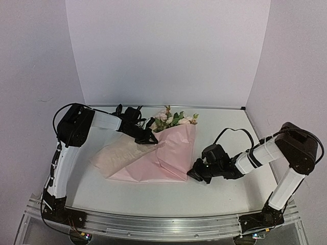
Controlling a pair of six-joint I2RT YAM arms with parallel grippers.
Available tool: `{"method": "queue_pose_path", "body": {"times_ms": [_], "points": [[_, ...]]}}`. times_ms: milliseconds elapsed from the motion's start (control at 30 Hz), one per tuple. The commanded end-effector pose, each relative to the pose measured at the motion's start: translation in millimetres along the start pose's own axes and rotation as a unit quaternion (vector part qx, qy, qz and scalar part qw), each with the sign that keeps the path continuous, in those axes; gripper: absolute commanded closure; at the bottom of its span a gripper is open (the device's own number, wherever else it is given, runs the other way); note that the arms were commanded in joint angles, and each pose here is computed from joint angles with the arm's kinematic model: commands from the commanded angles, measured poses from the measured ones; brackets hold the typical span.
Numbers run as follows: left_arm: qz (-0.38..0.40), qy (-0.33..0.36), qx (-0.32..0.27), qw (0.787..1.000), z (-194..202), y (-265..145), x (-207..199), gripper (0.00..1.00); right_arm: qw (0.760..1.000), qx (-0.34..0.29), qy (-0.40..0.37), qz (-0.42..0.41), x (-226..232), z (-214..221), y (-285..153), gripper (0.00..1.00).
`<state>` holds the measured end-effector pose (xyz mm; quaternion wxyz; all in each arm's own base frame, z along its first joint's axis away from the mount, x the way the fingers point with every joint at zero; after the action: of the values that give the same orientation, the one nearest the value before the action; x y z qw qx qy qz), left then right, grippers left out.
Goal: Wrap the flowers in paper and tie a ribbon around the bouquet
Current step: Adjust the two-thirds folded wrapping paper at the center of the board.
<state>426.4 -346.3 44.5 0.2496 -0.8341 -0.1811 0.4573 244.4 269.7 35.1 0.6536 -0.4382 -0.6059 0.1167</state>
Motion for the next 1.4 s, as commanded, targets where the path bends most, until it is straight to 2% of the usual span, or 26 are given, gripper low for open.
{"method": "queue_pose_path", "body": {"times_ms": [0, 133, 200, 333, 467, 567, 667, 833, 967, 1367], "points": [[0.004, 0.01, -0.009, 1.0, 0.3, -8.4, -4.3, 1.0, 0.999, 0.003, 0.013, 0.035, -9.0, 24.4, -5.9, 1.0], [0.008, 0.011, -0.008, 1.0, 4.3, -8.4, -4.6, 1.0, 0.999, 0.006, 0.004, 0.037, -1.1, 34.8, -5.4, 1.0], [0.013, 0.015, -0.007, 1.0, 4.8, -8.4, -6.1, 1.0, 0.999, 0.003, -0.008, 0.052, -1.6, 35.0, -9.6, 0.9], [0.027, 0.027, -0.004, 0.999, 4.7, -8.7, -10.3, 1.0, 0.995, -0.01, -0.053, 0.079, 5.0, 30.1, -29.2, 0.6], [0.039, 0.036, -0.001, 0.999, 4.4, -9.4, -14.3, 1.0, 0.986, -0.006, -0.138, 0.096, 37.5, 25.3, -55.3, 0.51], [0.045, 0.042, 0.001, 0.998, 4.3, -9.7, -16.3, 1.0, 0.976, 0.007, -0.193, 0.104, 62.2, 21.1, -57.2, 0.54], [0.048, 0.046, 0.003, 0.998, 3.1, -9.7, -17.5, 1.0, 0.97, 0.034, -0.222, 0.093, 86.9, 21.4, -37.8, 0.61], [0.051, 0.052, 0.004, 0.997, -0.2, -10.2, -19.6, 1.0, 0.964, 0.067, -0.242, 0.085, 105.5, 25.6, 2.9, 0.77], [0.05, 0.054, 0.007, 0.997, -0.9, -9.4, -19.3, 1.0, 0.964, 0.089, -0.24, 0.076, 111.9, 31.9, 27.8, 0.86], [0.033, 0.046, 0.013, 0.998, -2.6, -8.1, -14.3, 1.0, 0.959, 0.103, -0.251, 0.087, 106.7, 48.0, 60.5, 0.85]]}}
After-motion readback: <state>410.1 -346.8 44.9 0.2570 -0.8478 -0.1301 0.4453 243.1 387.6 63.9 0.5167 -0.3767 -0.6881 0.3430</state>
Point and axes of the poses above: each gripper's point midway between its finger pads, its own y axis out along the fingers, its own x axis along the line the jaws close on, z = x × y, the point moved 4 cm from there along -y, back along the fingers, and after that the axes turned 2 degrees about y, right-handed, at the moved point
